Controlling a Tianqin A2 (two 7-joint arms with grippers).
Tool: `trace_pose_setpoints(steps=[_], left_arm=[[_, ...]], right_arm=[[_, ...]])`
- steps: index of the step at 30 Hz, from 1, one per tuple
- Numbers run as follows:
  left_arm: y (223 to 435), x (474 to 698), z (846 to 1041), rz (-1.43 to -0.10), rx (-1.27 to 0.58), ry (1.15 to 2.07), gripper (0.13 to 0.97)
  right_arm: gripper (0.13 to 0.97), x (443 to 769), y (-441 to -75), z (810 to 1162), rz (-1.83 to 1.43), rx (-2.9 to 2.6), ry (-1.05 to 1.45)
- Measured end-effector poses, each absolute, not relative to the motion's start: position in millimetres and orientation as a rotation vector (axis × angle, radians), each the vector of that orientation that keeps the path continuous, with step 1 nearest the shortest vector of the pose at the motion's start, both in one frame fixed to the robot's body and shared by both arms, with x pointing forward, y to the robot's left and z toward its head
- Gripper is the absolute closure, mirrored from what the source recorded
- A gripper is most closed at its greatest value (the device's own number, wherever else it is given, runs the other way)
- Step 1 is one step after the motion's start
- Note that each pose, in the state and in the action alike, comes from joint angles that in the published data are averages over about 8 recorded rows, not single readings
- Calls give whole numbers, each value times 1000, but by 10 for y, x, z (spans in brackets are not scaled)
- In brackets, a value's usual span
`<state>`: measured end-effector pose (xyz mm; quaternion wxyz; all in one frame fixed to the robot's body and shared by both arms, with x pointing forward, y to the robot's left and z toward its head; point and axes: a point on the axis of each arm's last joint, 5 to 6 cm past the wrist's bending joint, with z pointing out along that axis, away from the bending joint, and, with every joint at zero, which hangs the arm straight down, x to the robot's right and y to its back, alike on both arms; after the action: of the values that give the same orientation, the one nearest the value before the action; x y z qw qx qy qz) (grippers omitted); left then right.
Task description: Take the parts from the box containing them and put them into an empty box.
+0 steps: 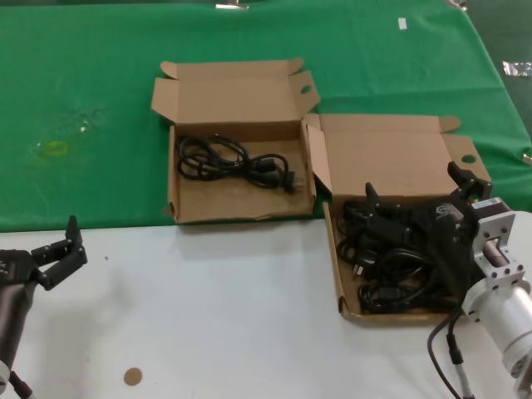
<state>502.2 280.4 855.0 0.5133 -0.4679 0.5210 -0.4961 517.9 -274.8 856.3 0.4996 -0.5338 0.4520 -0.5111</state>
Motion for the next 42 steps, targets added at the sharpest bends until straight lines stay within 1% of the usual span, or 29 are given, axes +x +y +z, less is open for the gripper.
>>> trace_pose_setpoints(steps=[42], left_arm=[[2804,5022,8550,-1193,-1125,1253,132]], right_arm=[[130,5179,-2748,8563,-1236,-1291,1093]])
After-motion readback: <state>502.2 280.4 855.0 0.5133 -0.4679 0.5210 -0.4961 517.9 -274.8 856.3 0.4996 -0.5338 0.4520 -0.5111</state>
